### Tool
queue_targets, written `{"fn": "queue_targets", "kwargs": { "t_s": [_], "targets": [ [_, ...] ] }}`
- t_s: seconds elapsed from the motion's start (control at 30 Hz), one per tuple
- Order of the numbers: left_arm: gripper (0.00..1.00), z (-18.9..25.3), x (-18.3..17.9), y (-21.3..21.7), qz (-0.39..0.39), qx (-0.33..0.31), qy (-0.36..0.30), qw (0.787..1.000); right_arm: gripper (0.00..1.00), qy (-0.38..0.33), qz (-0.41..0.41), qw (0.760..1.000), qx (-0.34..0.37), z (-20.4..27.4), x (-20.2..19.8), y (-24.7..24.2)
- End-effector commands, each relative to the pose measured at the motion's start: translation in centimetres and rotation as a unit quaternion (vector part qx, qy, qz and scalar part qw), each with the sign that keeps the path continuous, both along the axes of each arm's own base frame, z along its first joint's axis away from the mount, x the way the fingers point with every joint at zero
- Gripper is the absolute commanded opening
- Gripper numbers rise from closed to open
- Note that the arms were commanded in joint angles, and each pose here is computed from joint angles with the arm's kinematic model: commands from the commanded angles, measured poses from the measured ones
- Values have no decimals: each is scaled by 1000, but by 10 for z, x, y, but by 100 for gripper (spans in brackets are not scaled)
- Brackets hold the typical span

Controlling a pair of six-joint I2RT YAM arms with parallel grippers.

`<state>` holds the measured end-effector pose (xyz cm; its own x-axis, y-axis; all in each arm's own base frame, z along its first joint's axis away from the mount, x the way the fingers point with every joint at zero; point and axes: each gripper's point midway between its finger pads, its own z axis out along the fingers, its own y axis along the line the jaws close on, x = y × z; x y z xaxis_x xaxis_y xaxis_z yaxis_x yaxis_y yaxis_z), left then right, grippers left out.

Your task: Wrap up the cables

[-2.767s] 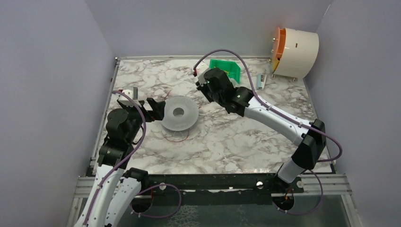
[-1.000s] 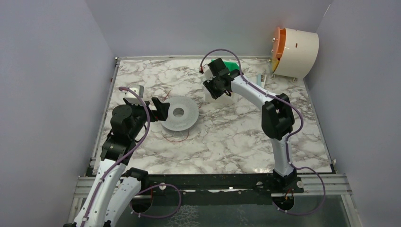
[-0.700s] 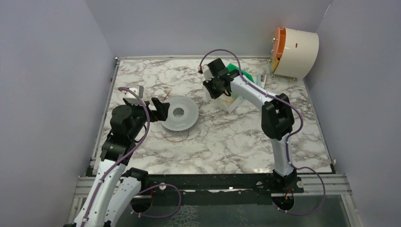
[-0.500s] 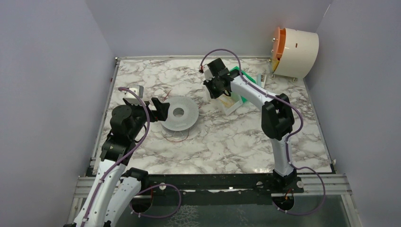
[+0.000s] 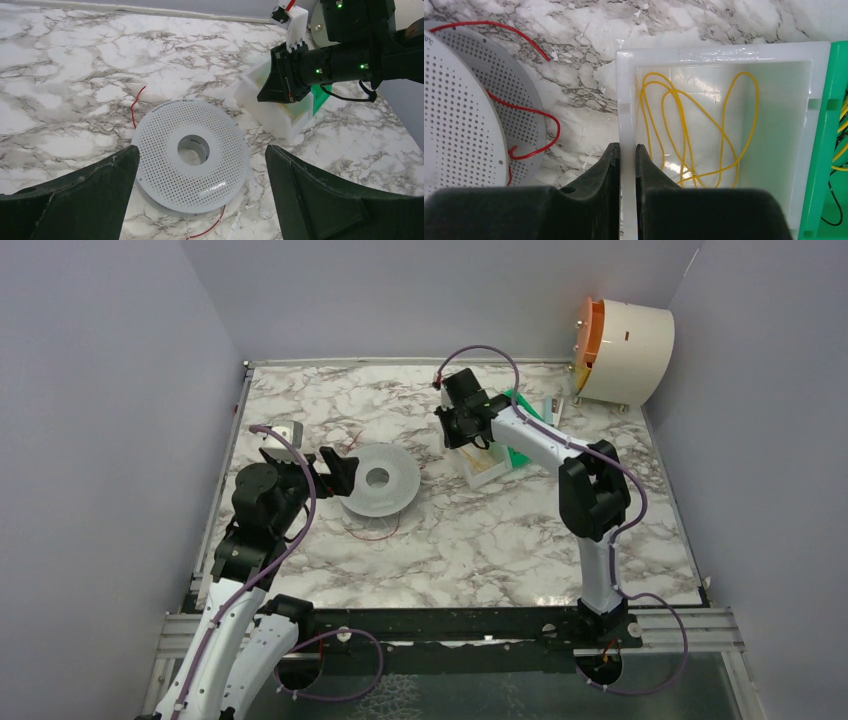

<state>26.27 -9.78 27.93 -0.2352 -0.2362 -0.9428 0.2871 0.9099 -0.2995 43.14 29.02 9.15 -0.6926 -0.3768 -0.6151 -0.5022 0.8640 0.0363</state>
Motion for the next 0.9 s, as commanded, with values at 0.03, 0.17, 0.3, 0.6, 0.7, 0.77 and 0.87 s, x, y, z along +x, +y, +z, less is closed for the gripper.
{"fn": "queue_targets", "kwargs": {
  "t_s": [0.03, 0.17, 0.3, 0.6, 0.7, 0.77, 0.87],
  "targets": [
    [99, 5, -1, -3, -6, -7, -11, 1000, 1, 12, -105, 994, 29, 11, -1, -5],
    [99, 4, -1, -3, -7, -8, -9, 1000, 1, 21, -146, 989, 28, 10, -2, -10],
    [99, 5, -1, -4, -8, -8, -10, 1000, 1, 18, -166, 985, 35, 10, 3, -9],
    [99, 6, -2, -4, -9, -8, -11, 1000, 42, -10, -184, 982, 46, 23, 21, -5],
    [99, 5, -2, -4, -9, -8, -11, 1000, 57, -33, -180, 982, 53, 35, 23, -7],
    [99, 5, -2, -4, -9, -8, -10, 1000, 59, -46, -176, 982, 52, 43, 24, -10],
    [99, 4, -1, -4, -10, -7, -9, 1000, 60, -71, -174, 981, 40, 61, 25, -18]
  ]
}}
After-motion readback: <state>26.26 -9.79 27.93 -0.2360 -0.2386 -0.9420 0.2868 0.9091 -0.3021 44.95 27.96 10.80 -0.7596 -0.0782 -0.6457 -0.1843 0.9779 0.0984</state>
